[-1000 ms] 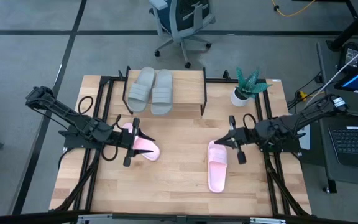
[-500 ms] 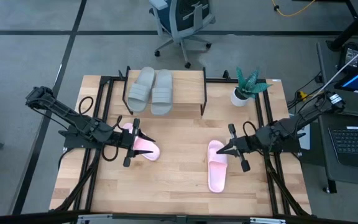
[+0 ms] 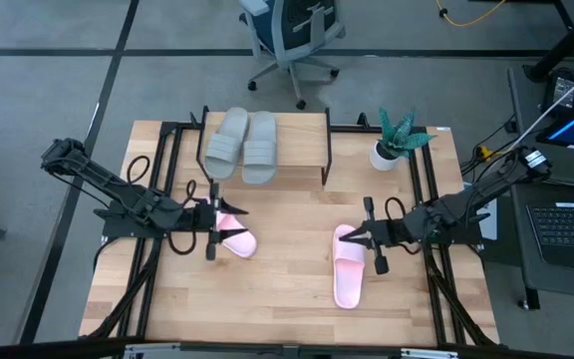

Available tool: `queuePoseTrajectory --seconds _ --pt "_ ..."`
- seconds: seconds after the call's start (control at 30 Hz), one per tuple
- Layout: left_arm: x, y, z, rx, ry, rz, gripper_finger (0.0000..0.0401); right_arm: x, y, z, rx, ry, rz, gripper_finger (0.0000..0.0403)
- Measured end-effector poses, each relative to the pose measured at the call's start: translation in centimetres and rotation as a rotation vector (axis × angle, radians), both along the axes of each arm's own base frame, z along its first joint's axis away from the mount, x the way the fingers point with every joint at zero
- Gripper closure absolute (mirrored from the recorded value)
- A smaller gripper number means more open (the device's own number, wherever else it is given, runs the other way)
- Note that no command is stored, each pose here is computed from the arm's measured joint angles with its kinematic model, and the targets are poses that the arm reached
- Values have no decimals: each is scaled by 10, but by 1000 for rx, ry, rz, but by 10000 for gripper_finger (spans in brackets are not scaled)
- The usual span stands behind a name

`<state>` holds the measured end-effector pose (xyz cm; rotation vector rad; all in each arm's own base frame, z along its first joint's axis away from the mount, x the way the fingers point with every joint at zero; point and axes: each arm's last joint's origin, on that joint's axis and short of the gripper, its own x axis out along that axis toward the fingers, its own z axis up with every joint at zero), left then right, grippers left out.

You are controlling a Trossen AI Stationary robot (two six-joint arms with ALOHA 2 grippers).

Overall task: Pick and place slides into the shelf
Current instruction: Put the left pink slipper on the shelf

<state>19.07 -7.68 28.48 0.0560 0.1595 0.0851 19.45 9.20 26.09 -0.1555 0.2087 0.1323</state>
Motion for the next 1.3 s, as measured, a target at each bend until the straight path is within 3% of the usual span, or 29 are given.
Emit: queuePoseTrajectory --seconds 0.2,0.37,0.57,0.83,1.3 --pt "-5 -6 23 -56 69 9 216 1 -3 2 -10 -37 -136 399" --pt "-4 -18 44 -27 105 97 216 3 -10 4 -32 -52 -207 399" --pt "7 -31 46 -65 247 193 216 7 -30 8 12 -75 -337 399" --pt "16 -42 42 -163 430 334 216 11 -45 9 32 -77 -331 399" --pt "35 -55 44 -216 730 644 216 14 -65 3 4 -12 -414 399"
